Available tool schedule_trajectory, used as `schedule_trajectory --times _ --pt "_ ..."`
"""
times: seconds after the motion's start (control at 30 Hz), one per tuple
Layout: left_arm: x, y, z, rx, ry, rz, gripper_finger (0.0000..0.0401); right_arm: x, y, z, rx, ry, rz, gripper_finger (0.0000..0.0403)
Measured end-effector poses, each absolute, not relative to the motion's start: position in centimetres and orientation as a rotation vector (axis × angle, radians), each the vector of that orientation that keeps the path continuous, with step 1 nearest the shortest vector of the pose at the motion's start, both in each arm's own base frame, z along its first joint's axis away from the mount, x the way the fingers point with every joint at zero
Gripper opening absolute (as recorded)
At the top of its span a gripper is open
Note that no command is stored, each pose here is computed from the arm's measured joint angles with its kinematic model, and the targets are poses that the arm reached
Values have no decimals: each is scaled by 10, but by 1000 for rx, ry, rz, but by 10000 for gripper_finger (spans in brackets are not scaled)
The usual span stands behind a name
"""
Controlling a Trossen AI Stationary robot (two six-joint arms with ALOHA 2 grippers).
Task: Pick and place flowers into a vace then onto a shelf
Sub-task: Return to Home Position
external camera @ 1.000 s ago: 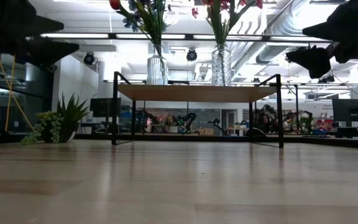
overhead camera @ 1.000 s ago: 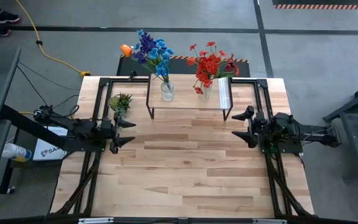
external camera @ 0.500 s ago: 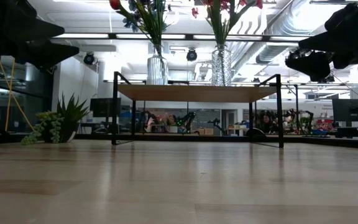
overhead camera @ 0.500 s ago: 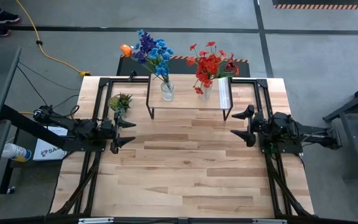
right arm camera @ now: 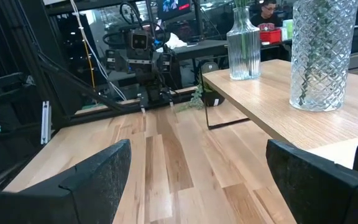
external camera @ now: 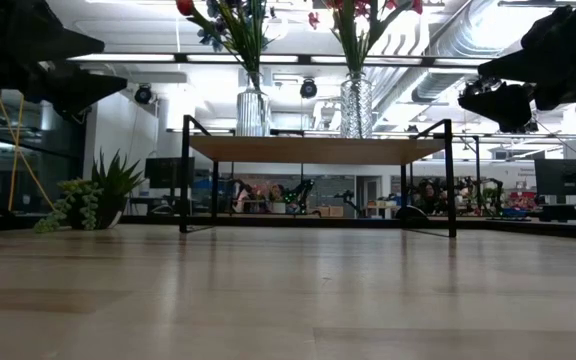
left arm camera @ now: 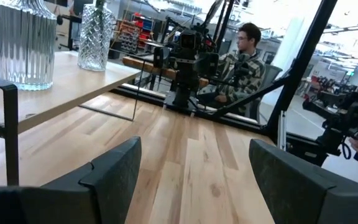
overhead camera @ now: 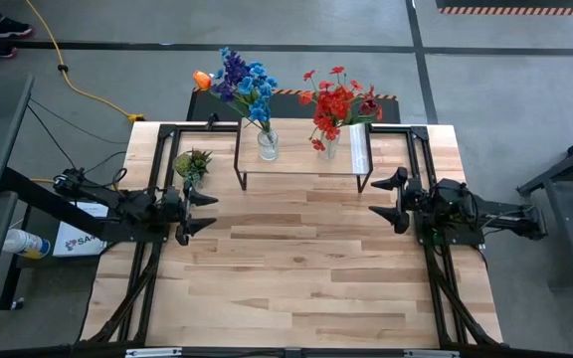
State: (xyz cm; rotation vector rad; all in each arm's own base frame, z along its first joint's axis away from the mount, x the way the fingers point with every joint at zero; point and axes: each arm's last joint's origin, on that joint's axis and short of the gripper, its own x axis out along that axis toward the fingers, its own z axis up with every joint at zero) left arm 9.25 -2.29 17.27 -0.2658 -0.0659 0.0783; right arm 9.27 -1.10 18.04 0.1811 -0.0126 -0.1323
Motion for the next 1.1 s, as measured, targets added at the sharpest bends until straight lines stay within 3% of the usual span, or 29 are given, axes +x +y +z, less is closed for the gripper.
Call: schedule_trajectory --times 1.1 --pt "93 -23 173 -266 -66 76 330 93 -11 180 182 -5 -135 362"
